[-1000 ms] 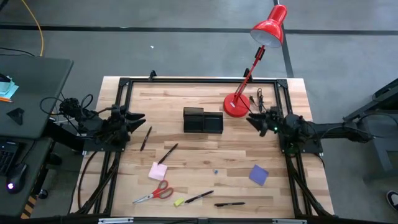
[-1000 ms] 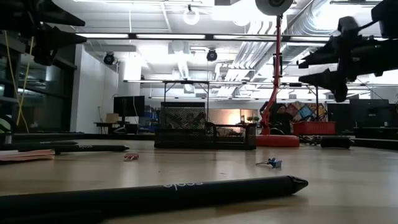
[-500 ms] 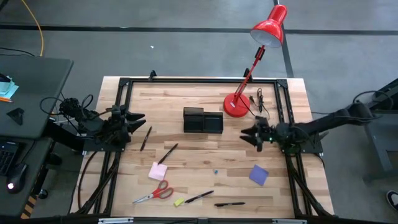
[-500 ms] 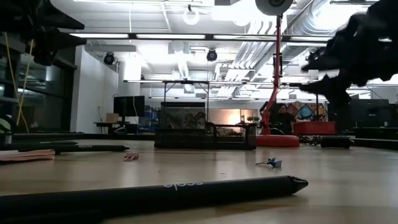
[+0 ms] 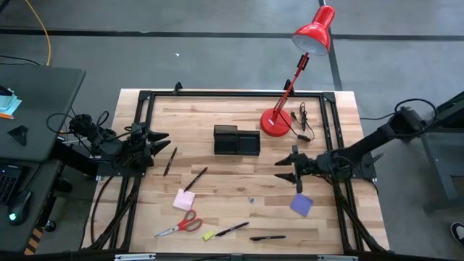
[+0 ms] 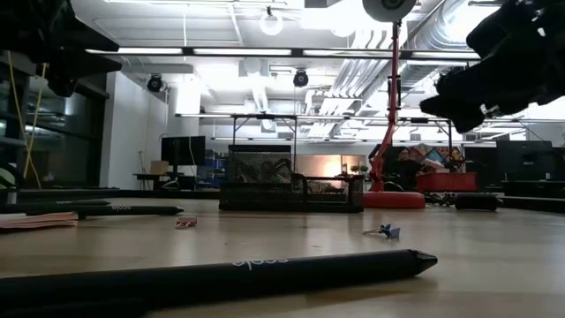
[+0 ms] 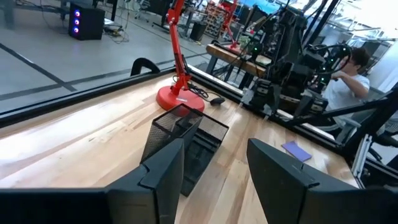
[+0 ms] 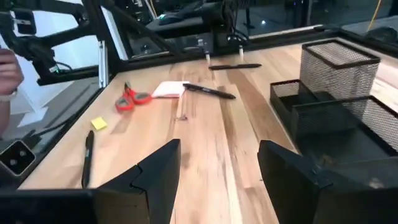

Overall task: Pick and place office supplies into organizer
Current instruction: Put the blue binder clip into the black desk organizer

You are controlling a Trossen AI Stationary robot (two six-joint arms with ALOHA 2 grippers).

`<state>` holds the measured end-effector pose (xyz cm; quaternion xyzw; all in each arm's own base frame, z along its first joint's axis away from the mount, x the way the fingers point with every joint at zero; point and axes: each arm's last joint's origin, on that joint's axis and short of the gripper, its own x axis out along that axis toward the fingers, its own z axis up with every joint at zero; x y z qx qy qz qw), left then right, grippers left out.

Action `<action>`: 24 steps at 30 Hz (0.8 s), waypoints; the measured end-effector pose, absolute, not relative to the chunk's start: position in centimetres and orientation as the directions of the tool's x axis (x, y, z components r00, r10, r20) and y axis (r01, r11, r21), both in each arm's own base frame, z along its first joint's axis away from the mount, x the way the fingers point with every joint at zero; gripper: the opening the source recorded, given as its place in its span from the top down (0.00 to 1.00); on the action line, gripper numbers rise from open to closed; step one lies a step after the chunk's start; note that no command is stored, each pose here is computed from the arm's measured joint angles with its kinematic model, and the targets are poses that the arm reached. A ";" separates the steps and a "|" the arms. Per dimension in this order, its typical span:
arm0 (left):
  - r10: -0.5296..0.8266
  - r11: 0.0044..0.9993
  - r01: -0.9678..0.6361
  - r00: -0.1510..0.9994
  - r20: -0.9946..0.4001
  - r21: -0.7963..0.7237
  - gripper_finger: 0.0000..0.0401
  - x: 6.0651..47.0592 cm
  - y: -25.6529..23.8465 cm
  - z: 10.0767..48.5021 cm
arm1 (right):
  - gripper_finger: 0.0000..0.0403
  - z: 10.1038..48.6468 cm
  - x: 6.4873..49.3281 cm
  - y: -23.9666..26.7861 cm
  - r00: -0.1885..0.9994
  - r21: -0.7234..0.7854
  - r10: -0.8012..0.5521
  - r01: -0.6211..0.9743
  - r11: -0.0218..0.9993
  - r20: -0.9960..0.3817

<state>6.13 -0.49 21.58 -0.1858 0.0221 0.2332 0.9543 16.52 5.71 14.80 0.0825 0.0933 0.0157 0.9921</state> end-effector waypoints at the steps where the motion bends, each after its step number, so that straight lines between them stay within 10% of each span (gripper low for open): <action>1: 0.437 0.822 -0.453 0.890 -0.129 -0.344 0.58 6.1 -0.5 21.6 | 0.49 14.8 16.9 5.9 0.980 0.160 0.068 -0.038 0.986 -0.188; 13: 0.386 0.842 -0.410 0.912 -0.140 -0.350 0.58 6.2 -0.6 21.5 | 0.49 14.8 22.8 9.9 0.886 0.065 0.379 -0.375 0.925 -0.267; 24: 0.383 0.843 -0.407 0.913 -0.140 -0.351 0.58 6.2 -0.6 21.5 | 0.49 13.4 28.5 12.2 0.868 0.256 0.313 -0.225 0.940 -0.386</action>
